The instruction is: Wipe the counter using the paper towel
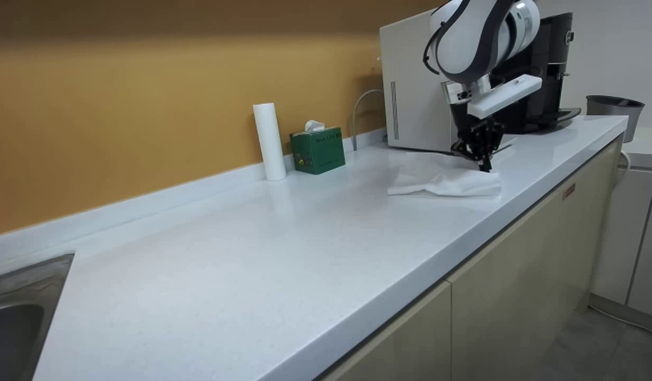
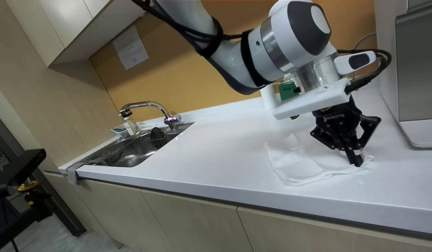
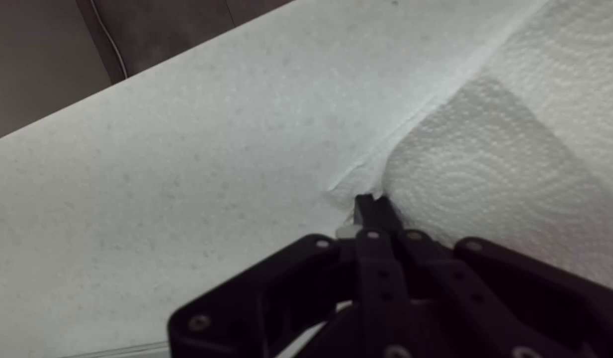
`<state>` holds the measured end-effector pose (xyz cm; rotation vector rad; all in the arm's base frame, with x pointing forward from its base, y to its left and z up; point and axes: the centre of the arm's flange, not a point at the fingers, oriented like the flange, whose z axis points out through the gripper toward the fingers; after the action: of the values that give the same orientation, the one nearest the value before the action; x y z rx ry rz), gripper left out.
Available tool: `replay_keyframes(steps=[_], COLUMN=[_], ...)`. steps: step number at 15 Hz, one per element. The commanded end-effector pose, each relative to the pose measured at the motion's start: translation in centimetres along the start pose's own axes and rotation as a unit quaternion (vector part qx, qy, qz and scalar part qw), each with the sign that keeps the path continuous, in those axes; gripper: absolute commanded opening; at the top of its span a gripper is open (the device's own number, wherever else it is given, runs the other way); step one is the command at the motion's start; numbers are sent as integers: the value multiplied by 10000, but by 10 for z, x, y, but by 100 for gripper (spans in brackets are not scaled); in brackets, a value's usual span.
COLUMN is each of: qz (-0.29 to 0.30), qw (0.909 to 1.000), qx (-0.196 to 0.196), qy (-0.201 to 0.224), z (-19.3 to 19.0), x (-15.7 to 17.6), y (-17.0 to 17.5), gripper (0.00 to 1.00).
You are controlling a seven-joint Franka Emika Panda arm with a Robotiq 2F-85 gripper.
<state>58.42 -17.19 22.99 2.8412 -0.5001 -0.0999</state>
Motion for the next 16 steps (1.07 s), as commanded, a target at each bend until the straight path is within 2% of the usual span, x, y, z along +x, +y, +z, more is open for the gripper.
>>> replay_keyframes(steps=[1,3,4,10,14,16], qz=[222,223,191,-301,-914,-1388], qw=[9994,9995,9996,9994,9958,9902], qx=[-187,-180,-178,-137,-25,97], qy=[-205,-157,-114,83,25,-105], z=[13,5,-17,-34,-45,-53], x=[17,23,44,63,44,23], y=[-67,-106,-105,-205,-252,-266], gripper=[0,0,0,0,0,0])
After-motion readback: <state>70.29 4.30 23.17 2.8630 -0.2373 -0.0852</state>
